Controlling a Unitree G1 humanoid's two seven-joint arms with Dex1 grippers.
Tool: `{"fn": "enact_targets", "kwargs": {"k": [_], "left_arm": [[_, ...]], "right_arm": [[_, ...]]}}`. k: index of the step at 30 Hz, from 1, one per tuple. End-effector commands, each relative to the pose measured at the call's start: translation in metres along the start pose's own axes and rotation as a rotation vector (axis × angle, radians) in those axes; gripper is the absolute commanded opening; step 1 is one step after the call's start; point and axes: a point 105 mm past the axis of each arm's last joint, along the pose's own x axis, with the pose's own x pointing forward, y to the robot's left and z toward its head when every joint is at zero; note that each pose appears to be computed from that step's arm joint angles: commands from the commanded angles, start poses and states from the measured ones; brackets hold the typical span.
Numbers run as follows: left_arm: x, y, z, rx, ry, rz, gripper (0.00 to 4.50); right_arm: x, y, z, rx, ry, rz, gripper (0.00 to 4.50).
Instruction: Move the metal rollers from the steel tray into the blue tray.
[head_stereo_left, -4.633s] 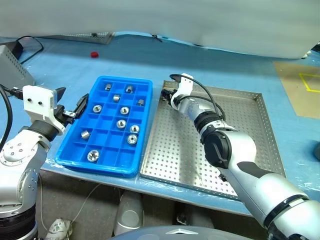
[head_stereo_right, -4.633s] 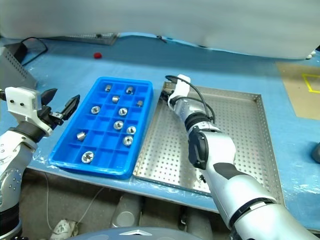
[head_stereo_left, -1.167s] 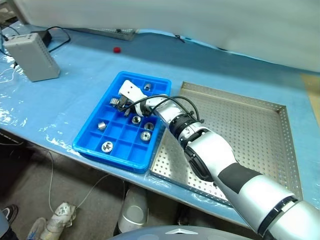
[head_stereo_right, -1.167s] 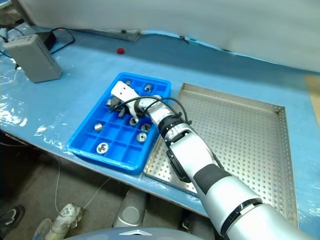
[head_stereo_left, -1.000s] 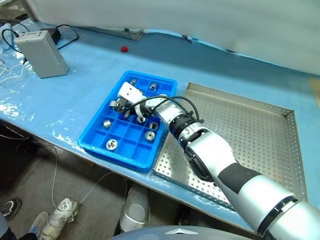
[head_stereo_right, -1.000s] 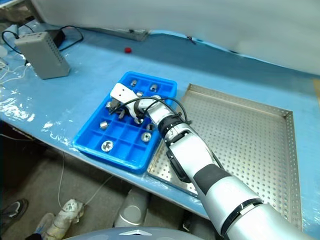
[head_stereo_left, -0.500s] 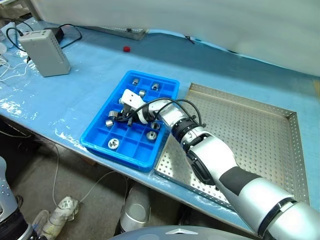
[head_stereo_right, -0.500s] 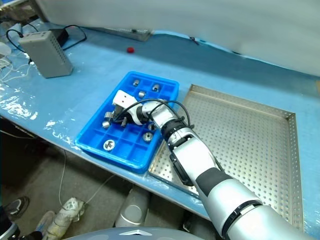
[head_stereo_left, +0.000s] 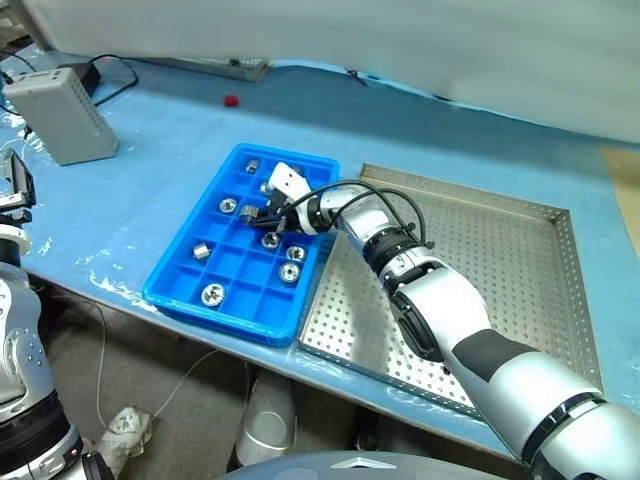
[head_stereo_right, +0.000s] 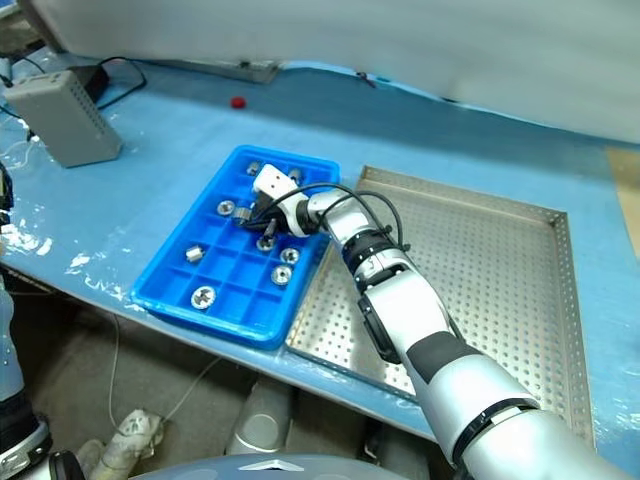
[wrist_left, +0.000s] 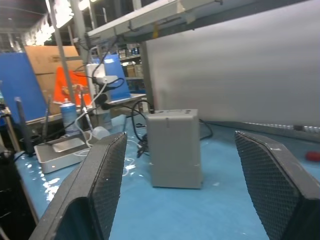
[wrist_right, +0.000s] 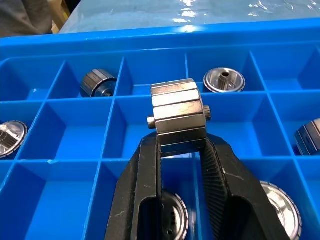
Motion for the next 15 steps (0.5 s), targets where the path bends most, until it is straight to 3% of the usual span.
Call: {"fn": "enact_targets", "kwargs": {"k": [1,15], "left_arm": [[0.006,-0.008,0.013,0.015,-0.057,-0.036,3.62],[0.008,-0.01,0.012,0.007,-0.059,-0.044,3.62]], "right_arm": [[0.006,0.004,0.024,-0.021,-0.078,-0.001,0.66],[0.027,0.035,0.034,-0.059,-0.084,0.108,0.66]]}}
